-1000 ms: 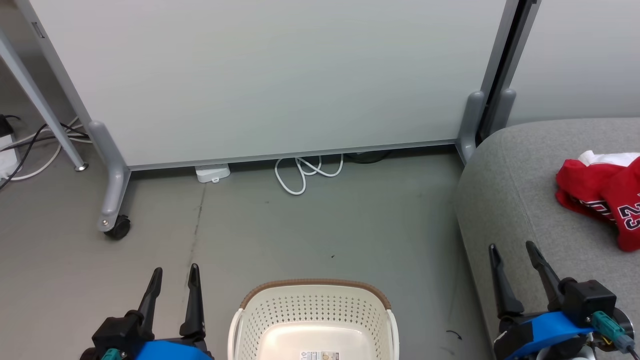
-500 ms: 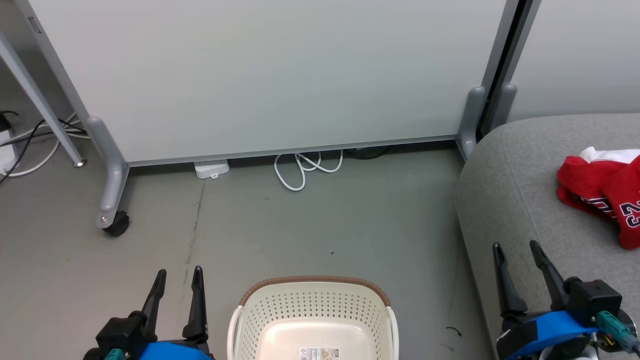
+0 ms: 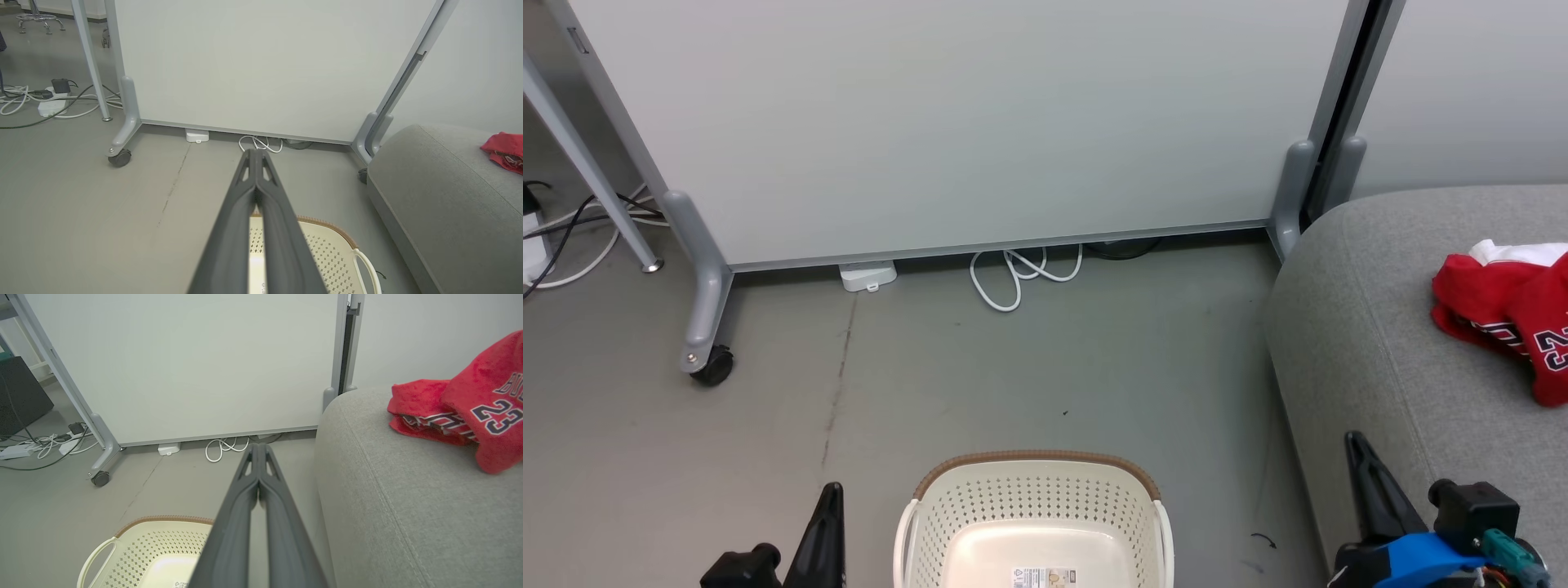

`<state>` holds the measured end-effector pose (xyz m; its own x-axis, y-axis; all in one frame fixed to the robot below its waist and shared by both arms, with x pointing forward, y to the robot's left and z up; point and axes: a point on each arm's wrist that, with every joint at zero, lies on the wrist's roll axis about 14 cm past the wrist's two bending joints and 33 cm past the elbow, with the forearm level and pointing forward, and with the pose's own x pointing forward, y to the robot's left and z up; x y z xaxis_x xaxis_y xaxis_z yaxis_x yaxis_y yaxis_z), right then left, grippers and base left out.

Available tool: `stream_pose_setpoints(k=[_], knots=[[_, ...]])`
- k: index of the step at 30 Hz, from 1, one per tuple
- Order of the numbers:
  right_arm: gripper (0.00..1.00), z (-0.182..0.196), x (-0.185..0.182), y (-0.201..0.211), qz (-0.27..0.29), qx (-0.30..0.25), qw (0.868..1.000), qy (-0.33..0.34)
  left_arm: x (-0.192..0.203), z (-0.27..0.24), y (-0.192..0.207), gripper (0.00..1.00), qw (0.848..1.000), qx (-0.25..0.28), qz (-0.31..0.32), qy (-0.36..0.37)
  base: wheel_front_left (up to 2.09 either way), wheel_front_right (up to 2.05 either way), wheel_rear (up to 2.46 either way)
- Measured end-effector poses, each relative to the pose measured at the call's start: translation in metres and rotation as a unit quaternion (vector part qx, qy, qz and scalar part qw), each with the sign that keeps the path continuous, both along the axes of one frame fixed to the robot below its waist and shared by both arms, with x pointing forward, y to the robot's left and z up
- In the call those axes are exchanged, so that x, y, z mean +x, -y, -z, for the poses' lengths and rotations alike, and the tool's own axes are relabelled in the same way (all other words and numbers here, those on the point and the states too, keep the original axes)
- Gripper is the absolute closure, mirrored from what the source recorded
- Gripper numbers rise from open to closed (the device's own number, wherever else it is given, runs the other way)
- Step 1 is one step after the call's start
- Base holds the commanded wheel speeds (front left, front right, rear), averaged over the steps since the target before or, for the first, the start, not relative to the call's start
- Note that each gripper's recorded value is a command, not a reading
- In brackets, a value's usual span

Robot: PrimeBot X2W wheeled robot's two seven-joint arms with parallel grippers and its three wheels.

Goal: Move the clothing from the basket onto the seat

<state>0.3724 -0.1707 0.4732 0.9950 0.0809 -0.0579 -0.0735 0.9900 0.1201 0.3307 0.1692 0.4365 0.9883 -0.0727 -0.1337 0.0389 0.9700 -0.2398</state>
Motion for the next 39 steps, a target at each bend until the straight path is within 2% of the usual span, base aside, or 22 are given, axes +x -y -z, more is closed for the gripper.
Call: stream_pose_setpoints(k=[5, 18, 39], knots=[[1.00, 0.020, -0.009, 0.001, 0.003, 0.004, 0.999, -0.032, -0.013, 0.020, 0.002, 1.00, 0.999, -0.009, -0.004, -0.034, 0.00, 0.00, 0.00], [1.00, 0.021, -0.009, 0.009, 0.037, 0.120, 0.991, -0.048, -0.007, 0.017, -0.010, 1.00, 0.992, -0.110, -0.050, -0.046, 0.00, 0.00, 0.00], [1.00, 0.012, -0.003, 0.017, 0.067, 0.283, 0.955, -0.048, 0.011, 0.000, -0.021, 1.00, 0.962, -0.254, -0.091, -0.037, 0.00, 0.00, 0.00]])
